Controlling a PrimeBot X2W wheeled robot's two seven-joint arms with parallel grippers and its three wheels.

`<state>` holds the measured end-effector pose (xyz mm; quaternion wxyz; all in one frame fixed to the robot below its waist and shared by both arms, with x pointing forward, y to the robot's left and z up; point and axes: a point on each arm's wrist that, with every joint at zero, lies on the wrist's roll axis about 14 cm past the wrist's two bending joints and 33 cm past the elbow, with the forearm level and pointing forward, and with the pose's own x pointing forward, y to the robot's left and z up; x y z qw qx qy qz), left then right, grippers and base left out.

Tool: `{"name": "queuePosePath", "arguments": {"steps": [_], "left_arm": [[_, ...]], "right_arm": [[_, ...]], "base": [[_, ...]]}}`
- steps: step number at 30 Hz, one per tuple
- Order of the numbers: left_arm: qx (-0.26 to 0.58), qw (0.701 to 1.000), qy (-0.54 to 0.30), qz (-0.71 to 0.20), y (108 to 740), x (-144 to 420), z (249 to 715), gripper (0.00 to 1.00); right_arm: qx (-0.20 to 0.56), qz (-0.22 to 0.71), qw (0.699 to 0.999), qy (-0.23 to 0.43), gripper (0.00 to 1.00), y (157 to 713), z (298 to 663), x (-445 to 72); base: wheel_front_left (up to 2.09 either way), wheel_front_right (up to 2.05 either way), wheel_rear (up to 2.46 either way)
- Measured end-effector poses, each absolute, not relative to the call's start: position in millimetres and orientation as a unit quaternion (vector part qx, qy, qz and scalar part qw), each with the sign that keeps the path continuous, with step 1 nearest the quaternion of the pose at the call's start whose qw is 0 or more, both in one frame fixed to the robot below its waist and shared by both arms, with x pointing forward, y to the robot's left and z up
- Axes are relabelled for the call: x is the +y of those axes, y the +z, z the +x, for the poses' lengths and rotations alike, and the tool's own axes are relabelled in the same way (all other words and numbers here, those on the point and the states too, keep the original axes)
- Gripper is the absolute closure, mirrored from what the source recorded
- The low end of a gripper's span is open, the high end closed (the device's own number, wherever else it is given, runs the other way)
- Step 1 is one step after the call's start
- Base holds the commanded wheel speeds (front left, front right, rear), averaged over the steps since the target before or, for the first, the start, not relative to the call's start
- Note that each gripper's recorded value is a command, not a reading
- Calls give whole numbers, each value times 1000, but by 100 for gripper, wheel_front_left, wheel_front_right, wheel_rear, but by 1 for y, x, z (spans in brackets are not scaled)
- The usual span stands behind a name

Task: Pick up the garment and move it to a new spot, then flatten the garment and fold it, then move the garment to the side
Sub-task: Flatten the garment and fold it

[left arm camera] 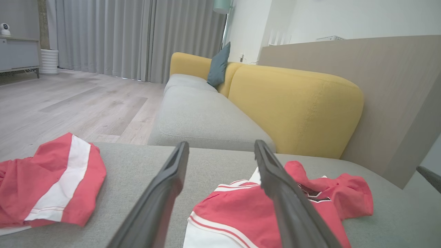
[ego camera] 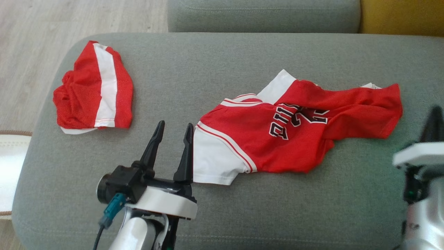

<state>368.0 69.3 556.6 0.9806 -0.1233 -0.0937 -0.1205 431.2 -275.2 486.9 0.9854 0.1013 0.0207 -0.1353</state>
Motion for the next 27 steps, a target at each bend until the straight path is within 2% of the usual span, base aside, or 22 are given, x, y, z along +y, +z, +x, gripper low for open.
{"name": "queuePosePath", "arguments": {"steps": [4, 10, 11, 12, 18, 27], "left_arm": [[-93, 982, -108, -122, 555, 77, 366, 0], [-97, 982, -106, -122, 558, 80, 365, 0], [-98, 982, -107, -122, 558, 79, 365, 0], [-99, 982, -106, -121, 559, 80, 364, 0], [-88, 983, -105, -121, 551, 80, 360, 0], [-79, 984, -101, -120, 545, 82, 362, 0]], "right_arm": [[-17, 93, 994, -52, 100, 511, 440, -225], [-21, 54, 998, 28, 100, 505, 411, -177], [-17, 47, 998, 34, 59, 502, 405, -173], [-11, 44, 998, 41, 0, 497, 400, -169], [34, 33, 997, 68, 0, 468, 370, -153], [41, 28, 998, 49, 0, 467, 377, -165]], "base": [[0, 0, 0], [0, 0, 0], [0, 0, 0], [0, 0, 0], [0, 0, 0], [0, 0, 0]]}}
